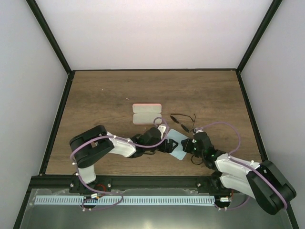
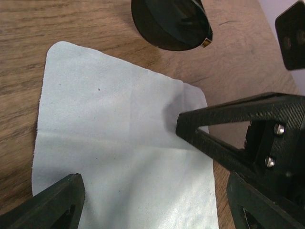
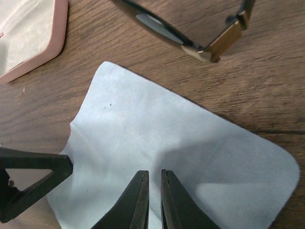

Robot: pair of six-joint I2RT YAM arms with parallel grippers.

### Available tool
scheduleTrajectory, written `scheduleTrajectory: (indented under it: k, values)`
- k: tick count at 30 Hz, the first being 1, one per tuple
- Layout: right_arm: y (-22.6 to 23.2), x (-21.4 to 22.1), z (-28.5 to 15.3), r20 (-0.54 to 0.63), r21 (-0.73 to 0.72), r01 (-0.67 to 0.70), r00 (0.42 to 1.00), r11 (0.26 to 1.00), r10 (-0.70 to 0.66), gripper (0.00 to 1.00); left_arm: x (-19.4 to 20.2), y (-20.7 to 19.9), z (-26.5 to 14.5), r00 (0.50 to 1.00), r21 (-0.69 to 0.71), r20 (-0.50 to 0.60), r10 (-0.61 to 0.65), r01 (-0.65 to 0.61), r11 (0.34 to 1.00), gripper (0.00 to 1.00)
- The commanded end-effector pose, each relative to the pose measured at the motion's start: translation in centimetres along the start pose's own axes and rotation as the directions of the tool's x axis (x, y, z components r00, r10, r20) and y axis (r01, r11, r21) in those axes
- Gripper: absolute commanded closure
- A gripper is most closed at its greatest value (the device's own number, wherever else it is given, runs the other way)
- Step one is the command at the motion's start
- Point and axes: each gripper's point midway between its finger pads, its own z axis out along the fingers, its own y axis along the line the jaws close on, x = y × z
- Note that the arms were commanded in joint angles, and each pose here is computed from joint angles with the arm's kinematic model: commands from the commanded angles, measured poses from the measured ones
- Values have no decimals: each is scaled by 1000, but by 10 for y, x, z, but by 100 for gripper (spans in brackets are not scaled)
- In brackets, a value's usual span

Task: Organize the sunglasses
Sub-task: Adjust the glasses cleaning cloth at the center of the board.

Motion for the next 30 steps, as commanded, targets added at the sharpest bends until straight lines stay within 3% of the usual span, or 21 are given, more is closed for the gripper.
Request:
scheduleTrajectory:
  k: [1, 17, 30]
  values:
    - [-1, 3, -2, 11, 12, -4, 1000, 1000, 4, 90, 4, 10, 12, 1000, -6, -16, -8, 8, 1000, 16]
    - [7, 33, 7, -67, 85, 62, 996, 994, -57, 87, -22, 54, -2, 999, -105, 35, -38, 42, 994, 15]
    - [33, 63, 23, -139, 78, 111, 985, 991, -99, 84, -37, 48, -3, 999, -112, 31, 10, -7, 994, 13]
